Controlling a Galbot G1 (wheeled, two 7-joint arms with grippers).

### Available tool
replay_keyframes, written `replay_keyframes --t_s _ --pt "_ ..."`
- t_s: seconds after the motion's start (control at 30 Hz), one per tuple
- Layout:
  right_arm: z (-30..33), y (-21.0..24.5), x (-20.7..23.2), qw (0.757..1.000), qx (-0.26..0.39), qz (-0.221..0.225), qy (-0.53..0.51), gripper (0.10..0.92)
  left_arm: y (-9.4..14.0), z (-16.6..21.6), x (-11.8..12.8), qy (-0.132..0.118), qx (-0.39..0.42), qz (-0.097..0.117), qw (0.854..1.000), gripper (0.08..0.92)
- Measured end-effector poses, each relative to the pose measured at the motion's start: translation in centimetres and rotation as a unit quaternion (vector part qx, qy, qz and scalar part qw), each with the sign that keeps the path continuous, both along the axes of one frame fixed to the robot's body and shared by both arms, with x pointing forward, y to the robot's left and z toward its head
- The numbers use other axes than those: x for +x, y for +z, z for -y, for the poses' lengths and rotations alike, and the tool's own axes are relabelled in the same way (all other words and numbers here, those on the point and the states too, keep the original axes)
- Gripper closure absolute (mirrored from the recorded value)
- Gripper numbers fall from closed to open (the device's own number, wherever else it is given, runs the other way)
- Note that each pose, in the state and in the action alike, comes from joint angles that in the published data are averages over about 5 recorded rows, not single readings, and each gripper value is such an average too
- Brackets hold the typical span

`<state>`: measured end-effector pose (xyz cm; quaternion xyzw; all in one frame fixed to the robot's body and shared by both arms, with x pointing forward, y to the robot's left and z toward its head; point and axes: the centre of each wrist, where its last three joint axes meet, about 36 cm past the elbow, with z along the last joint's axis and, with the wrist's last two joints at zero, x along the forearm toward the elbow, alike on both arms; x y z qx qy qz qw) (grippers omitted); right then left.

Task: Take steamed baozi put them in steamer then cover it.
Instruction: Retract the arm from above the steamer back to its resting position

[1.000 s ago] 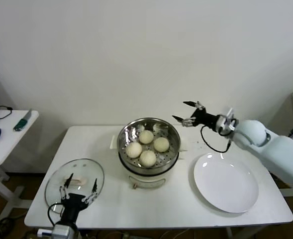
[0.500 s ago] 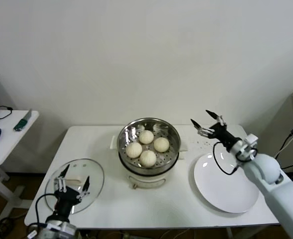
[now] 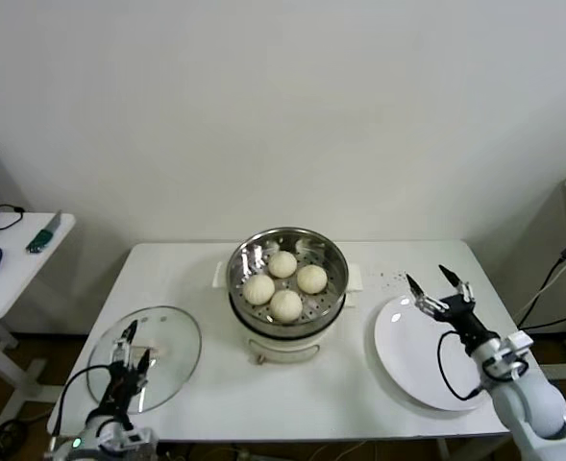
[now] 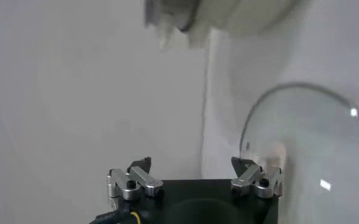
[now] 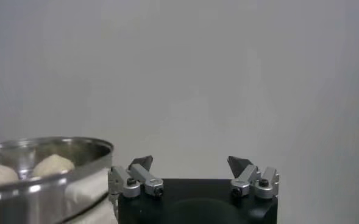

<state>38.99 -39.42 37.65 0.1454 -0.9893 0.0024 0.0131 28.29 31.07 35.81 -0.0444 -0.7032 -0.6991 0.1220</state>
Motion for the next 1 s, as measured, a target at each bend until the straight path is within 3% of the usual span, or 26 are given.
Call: replay_keyframes --t_s 0.4,1.0 --pt "-0.2 -2.7 -2.9 0.999 -0.008 -0.024 -0.024 0.2 -4.8 -2.0 2.6 -0.002 0.068 -0.019 0.997 0.177" --pt "-1.0 -4.2 -4.4 0.999 -0.023 -0.04 -0.016 0.2 -7.3 -3.4 6.4 -0.001 0.079 0.006 0.997 0.177"
